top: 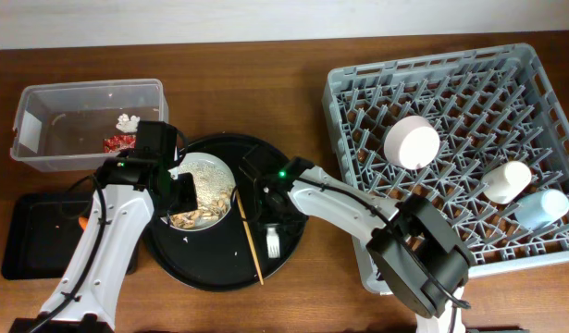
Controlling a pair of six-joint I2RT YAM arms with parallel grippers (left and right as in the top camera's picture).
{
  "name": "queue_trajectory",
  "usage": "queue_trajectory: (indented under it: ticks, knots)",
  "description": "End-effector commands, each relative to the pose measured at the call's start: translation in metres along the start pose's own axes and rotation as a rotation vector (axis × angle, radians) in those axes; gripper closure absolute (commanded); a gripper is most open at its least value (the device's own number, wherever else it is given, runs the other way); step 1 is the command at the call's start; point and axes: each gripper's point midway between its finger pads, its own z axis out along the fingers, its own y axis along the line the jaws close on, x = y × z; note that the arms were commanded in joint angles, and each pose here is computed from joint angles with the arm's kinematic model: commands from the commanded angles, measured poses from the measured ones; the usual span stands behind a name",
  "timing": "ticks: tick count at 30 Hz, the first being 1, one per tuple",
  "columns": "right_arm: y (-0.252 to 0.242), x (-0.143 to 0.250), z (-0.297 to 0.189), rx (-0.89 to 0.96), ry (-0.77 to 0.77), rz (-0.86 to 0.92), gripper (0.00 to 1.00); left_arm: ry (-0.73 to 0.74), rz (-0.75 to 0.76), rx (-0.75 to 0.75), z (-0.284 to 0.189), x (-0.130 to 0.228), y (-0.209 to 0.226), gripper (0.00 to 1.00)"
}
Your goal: Sort waste into correct bins and load items into the dishwasher rack
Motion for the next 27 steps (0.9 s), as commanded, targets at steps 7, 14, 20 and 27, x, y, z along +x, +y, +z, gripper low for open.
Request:
queue_trajectory:
  ticks: [7, 14, 20, 27]
  knots:
    - [-0.005, 0.016, 0.018, 0.019, 0.068, -0.044, 0.96, 0.005, -0.018, 0.004, 0.000, 0.003, 0.001, 0.51]
    - [-0.003, 0.023, 0.004, 0.004, 0.089, -0.048, 0.62, 0.005, -0.018, 0.003, 0.000, 0.003, 0.001, 0.51]
    - [0.003, 0.022, -0.026, -0.028, 0.048, -0.036, 0.53, 0.005, -0.018, 0.004, 0.000, 0.003, 0.001, 0.51]
    - [0.009, 0.040, -0.024, -0.005, 0.082, -0.026, 0.54, 0.005, -0.018, 0.004, 0.000, 0.003, 0.001, 0.51]
